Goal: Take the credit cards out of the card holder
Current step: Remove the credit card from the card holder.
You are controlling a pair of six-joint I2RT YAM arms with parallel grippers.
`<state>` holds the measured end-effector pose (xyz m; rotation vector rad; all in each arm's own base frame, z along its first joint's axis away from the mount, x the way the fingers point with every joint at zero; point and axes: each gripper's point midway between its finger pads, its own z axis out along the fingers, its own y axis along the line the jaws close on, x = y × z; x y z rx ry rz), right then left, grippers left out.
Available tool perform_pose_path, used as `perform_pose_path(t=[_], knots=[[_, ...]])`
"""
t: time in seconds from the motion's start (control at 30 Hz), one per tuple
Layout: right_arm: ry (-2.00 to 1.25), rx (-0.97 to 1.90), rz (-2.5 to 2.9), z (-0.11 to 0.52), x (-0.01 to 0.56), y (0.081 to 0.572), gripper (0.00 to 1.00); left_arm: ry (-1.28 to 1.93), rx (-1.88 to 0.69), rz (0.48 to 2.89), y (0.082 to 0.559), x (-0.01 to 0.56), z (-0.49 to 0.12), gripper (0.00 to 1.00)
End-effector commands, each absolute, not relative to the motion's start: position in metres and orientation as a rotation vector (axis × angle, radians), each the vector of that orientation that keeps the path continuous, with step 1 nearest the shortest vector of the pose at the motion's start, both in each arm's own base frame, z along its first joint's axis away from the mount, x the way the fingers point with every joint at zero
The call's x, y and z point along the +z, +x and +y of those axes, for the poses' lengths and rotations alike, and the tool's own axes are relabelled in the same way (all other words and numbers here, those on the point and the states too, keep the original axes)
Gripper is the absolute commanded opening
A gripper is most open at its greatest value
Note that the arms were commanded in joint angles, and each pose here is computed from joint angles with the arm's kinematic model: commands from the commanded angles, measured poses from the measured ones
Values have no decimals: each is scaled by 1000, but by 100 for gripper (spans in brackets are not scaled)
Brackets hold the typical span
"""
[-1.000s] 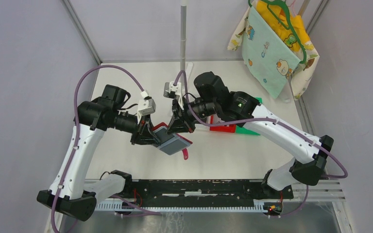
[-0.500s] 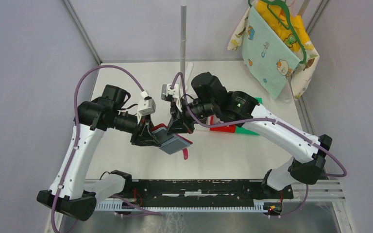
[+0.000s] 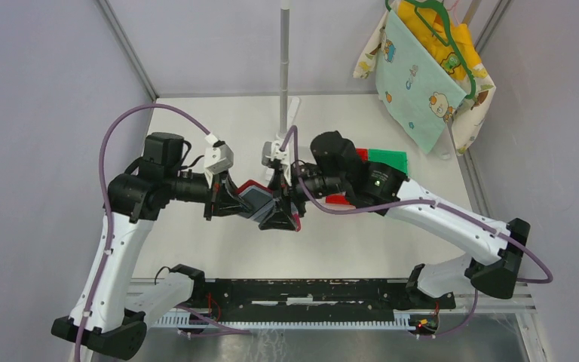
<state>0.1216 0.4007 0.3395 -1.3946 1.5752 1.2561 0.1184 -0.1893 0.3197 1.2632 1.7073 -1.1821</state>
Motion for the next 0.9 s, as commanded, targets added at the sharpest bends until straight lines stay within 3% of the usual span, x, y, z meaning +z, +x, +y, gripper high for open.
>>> perform_pose_path(t=[0.0,0.1,0.2,0.27,0.33,0.4,0.47,0.57,0.87], knots=[[-1188,1358,1307,389,391,115,77,1180,-1247,1532,118,371,-202,2],[-1133,1394,1233,381,400,113,76,1164,-1282,1513,113,381,-203,2],[-1107,1438,1197,376,410,111,67,1161,-1312,1512,108,385,-204,2],[-1097,1457,1184,375,415,111,54,1161,-1331,1512,105,385,-204,2],[-1103,1469,1189,376,417,112,35,1161,-1335,1512,104,385,-203,3],[-1111,1443,1238,377,414,117,12,1152,-1330,1521,104,385,-203,16],[-1126,1399,1312,376,406,124,0,1145,-1323,1527,105,385,-203,36],[-1152,1351,1379,373,398,129,0,1140,-1285,1535,109,380,-202,54],[-1227,1264,1485,369,386,133,0,1170,-1107,1568,130,358,-195,54]])
